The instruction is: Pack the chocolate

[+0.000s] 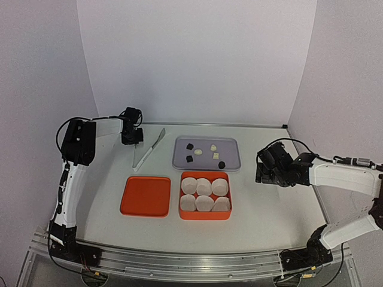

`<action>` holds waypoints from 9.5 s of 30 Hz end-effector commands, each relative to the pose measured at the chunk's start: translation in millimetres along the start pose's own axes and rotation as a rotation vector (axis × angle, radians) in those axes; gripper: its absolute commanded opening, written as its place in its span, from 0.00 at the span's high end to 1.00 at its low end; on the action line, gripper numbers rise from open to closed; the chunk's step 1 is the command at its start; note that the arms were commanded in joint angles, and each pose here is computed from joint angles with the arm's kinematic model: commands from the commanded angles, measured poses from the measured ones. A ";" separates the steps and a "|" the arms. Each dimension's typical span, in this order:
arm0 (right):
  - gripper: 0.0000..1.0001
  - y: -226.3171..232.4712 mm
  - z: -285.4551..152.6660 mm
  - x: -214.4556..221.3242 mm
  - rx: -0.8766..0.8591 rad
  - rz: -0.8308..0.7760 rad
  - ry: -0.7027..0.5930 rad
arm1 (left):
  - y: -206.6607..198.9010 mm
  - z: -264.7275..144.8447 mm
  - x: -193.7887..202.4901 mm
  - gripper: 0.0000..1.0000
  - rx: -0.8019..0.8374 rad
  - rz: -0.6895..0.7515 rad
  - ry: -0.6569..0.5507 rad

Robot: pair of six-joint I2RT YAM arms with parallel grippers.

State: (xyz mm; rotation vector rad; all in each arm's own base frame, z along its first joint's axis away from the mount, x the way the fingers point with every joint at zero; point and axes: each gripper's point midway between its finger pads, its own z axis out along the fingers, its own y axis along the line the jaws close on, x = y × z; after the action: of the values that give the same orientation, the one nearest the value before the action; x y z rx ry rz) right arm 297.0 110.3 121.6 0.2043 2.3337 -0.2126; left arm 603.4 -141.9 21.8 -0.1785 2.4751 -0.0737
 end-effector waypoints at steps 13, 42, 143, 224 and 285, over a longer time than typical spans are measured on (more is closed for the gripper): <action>0.05 145.4 -96.2 -72.6 -0.839 -0.032 -0.043 | -94.7 -262.3 -133.4 1.00 0.773 -0.287 -0.360; 0.07 345.8 -259.0 -87.9 -1.893 -0.175 -0.113 | -138.8 -479.8 -40.8 1.00 1.520 -0.503 -0.557; 0.58 109.6 -27.2 -71.8 -0.338 -0.376 0.386 | -48.3 -323.6 18.0 0.00 0.392 -0.291 -0.469; 0.78 147.8 74.9 -28.1 -0.385 -0.578 0.734 | 3.6 -219.9 49.9 0.00 0.192 -0.323 -0.198; 1.00 97.5 -95.5 -14.9 -0.462 -0.575 0.514 | -10.9 -218.2 46.7 0.00 0.278 -0.334 -0.208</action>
State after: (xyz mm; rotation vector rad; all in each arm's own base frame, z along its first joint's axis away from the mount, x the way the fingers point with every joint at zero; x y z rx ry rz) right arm 302.4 223.2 161.5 -0.7500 2.8287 0.0830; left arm 427.3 -155.1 160.1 -0.4558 2.2111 -0.4784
